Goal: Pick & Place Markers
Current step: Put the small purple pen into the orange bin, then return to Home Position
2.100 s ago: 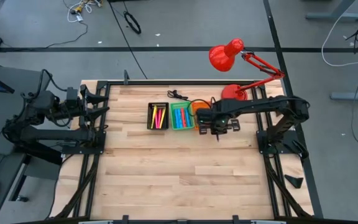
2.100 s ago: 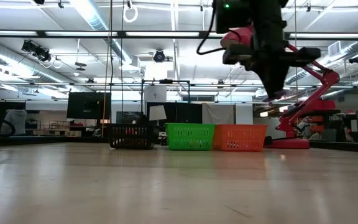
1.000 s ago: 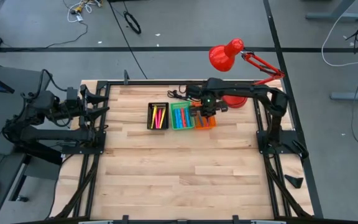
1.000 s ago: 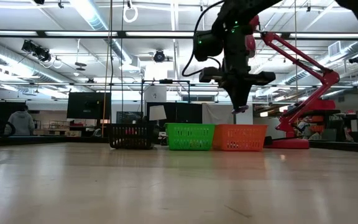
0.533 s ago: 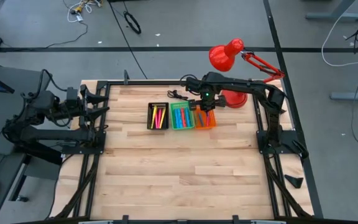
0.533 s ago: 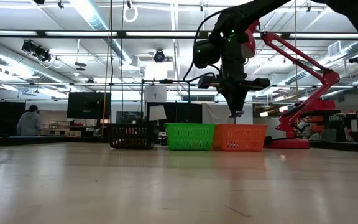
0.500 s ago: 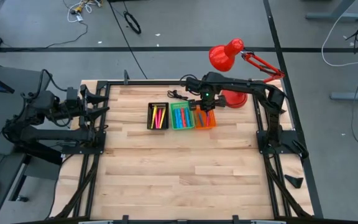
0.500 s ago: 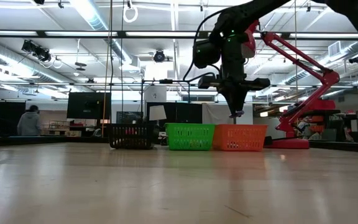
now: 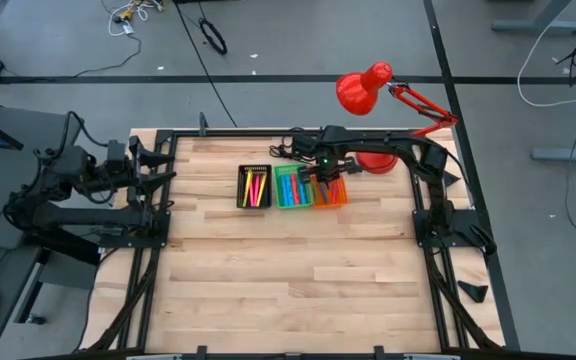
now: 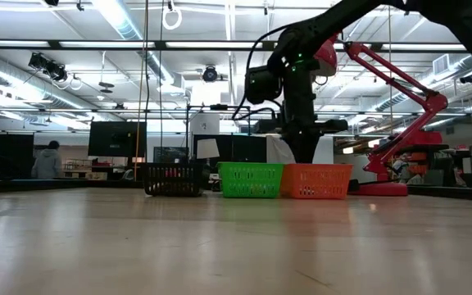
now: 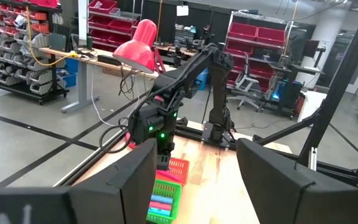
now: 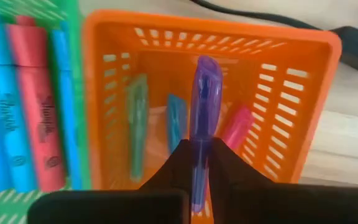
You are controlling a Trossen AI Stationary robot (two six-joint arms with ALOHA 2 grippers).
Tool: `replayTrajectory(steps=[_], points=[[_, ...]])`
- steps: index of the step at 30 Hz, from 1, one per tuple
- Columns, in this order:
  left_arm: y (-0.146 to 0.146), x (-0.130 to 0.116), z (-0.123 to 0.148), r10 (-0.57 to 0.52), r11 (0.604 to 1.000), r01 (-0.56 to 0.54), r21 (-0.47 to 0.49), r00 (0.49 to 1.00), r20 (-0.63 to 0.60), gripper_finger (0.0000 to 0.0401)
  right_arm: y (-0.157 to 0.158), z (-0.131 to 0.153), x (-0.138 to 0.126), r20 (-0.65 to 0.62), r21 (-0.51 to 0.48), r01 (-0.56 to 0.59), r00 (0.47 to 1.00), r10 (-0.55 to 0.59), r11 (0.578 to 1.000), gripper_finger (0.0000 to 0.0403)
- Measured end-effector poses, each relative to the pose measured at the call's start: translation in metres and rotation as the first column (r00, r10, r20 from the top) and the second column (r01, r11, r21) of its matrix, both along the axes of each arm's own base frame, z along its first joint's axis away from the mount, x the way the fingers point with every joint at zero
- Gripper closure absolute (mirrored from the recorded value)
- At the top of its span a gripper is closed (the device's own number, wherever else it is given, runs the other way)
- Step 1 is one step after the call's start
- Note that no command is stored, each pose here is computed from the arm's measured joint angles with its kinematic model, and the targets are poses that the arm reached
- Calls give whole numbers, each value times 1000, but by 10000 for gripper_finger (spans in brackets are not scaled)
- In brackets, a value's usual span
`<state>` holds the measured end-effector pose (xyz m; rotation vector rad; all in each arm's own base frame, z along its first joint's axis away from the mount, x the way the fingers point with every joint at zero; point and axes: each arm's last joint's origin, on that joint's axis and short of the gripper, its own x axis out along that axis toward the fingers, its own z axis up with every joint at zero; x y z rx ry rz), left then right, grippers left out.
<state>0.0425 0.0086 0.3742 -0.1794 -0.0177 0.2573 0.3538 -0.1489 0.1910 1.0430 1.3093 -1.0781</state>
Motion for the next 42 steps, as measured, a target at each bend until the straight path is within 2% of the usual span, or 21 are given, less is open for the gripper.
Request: replayTrajectory(steps=[8,11,20,23,27,32,38,42], points=[[0,0,0,-1,1000,1,0,1000,0,172,2,-21,6,-50,21,-21,999,22,1000,386],[0,0,0,0,1000,0,0,1000,0,172,5,-26,8,-62,35,-28,998,30,999,373],[0,0,0,0,1000,0,0,1000,0,172,8,-25,8,-72,23,-52,996,54,998,259],[0,0,0,-1,1000,1,0,1000,0,172,10,-23,9,-65,19,-54,996,56,998,232],[0,0,0,-1,1000,1,0,1000,0,172,13,-12,8,-38,7,-53,998,53,999,218],[0,0,0,-1,1000,1,0,1000,0,172,23,15,4,29,-27,-67,997,68,997,221],[0,0,0,0,1000,0,0,1000,0,172,49,50,3,108,-158,-140,982,158,977,236],[0,0,0,0,1000,0,0,1000,0,172,69,61,12,173,-253,-194,955,241,948,240]])
